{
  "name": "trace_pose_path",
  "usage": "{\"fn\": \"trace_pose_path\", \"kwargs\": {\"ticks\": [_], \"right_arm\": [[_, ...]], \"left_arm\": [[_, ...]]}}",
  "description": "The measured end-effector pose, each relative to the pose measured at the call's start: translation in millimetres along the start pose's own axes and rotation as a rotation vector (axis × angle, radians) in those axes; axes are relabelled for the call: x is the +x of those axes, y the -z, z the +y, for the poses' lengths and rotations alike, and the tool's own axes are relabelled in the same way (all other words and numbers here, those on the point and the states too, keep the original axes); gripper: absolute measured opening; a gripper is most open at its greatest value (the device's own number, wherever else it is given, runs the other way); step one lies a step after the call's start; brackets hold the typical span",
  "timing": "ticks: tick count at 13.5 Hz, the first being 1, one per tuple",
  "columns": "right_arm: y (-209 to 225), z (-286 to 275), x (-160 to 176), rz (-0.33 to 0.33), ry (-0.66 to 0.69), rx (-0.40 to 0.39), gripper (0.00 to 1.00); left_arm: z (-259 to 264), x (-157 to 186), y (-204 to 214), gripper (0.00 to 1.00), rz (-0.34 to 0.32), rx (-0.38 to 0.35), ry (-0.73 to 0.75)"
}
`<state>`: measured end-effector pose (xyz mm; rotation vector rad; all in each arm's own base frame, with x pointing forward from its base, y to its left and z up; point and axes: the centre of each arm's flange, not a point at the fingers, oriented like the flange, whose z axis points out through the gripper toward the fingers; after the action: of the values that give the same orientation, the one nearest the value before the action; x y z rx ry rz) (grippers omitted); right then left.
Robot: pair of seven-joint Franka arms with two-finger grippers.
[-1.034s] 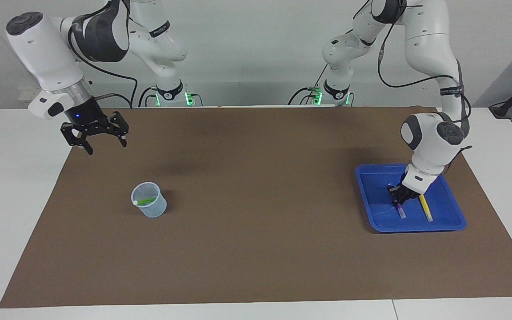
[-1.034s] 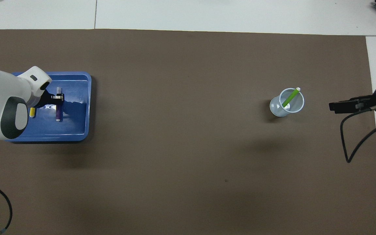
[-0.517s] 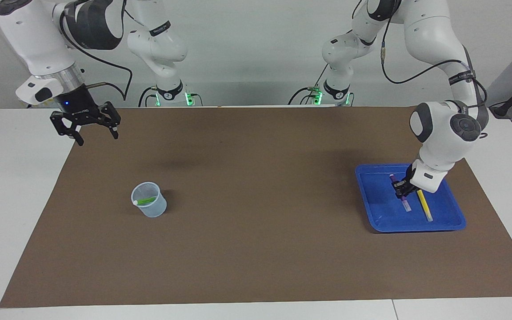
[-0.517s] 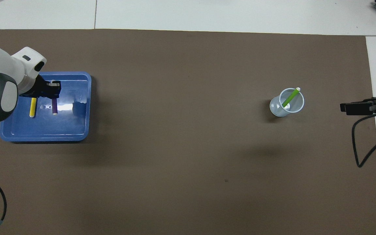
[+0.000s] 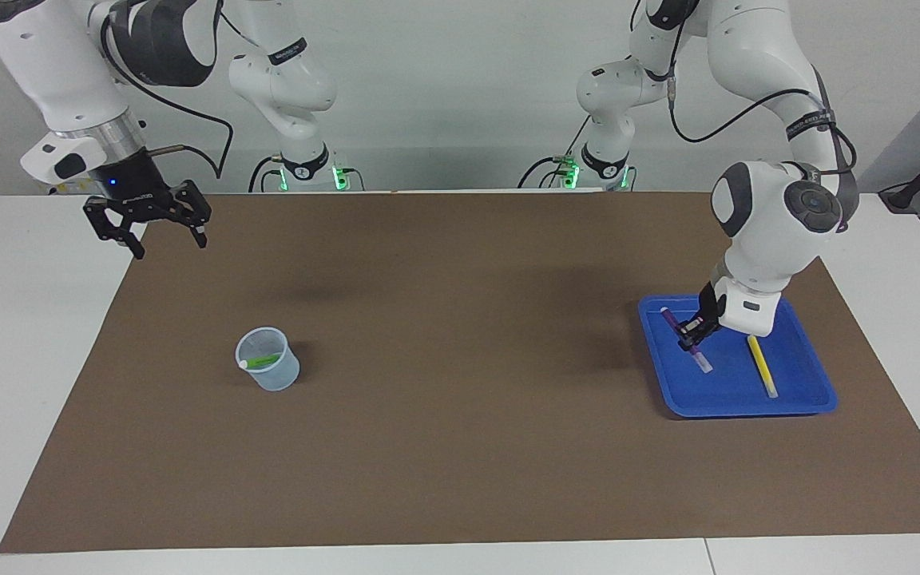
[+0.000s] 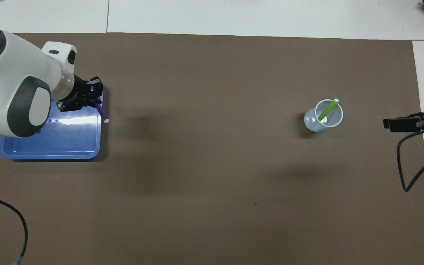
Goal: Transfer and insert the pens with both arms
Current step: 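Lift the purple pen from the tray with the left gripper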
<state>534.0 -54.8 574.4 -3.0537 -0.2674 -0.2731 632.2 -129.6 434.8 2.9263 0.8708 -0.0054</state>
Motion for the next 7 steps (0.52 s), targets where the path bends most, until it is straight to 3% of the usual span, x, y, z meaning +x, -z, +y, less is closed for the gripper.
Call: {"fn": "trace_pose_path", "kwargs": {"ticks": [4, 7], "right_arm": [[-2, 5, -8, -0.047, -0.014, 0.016, 1.00], [0, 5, -15, -0.080, -0.020, 0.026, 1.00]], "left_arm": [[64, -75, 3, 0.16, -0.024, -0.022, 0.196], [91, -105, 7, 0.16, -0.048, -0.078, 0.350]]}}
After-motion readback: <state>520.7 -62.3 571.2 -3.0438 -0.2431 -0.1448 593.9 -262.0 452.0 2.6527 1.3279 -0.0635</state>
